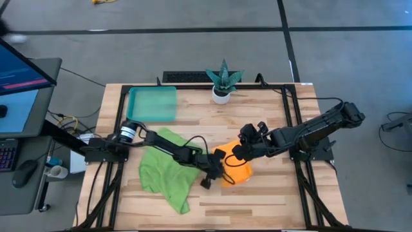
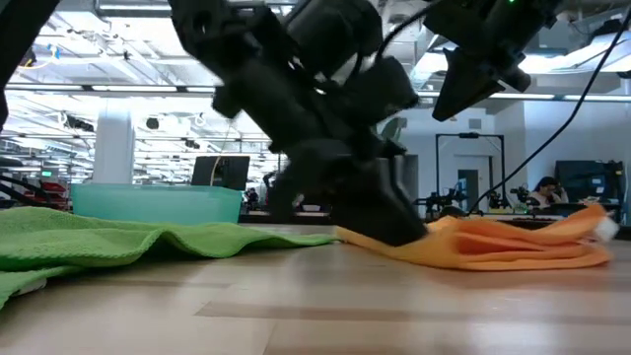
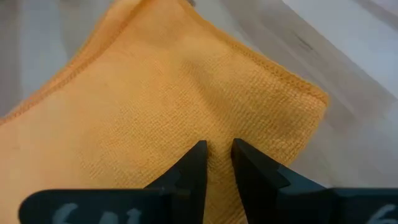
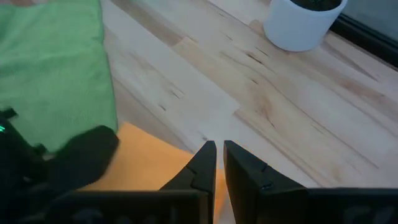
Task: Roll microfiber towels into tight, uniform cylinder then place into a basket
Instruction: Roll the yellow microfiber cloth
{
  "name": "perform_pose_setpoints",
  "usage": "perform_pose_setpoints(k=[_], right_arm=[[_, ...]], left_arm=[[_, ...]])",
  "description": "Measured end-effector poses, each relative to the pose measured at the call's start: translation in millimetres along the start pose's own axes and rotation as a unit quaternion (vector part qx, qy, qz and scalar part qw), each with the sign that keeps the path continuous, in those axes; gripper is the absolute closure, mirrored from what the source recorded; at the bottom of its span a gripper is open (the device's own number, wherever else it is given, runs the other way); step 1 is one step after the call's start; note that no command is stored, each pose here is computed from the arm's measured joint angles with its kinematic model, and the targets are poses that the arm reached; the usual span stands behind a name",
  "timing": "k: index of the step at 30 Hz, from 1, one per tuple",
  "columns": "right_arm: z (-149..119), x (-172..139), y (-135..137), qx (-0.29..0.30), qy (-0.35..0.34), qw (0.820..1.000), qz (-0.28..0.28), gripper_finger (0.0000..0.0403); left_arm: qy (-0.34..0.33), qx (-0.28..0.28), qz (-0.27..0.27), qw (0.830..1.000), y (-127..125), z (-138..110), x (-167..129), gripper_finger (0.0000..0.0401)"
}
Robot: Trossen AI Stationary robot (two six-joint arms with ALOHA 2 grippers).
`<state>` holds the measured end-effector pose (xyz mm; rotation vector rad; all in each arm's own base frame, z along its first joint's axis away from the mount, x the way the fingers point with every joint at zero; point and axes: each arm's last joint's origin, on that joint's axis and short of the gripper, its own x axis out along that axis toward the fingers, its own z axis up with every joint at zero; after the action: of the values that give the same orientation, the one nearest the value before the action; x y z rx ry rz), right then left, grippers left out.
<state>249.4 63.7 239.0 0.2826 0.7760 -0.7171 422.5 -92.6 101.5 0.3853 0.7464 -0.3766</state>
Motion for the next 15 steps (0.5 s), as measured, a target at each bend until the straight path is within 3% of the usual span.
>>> perform_pose_setpoints(k=[6, 15], right_arm=[[0, 0, 0, 0.0, 0.0, 1.0, 0.001, 0.0349], [0, 0, 0, -0.003, 0.001, 1.0, 0.001, 0.0349]], left_arm=[[0.072, 0.107, -0.048, 0.991, -14, 5, -30, 0.0331], [0.047, 0.131, -0.036, 0.99, -33, 31, -60, 0.0331]])
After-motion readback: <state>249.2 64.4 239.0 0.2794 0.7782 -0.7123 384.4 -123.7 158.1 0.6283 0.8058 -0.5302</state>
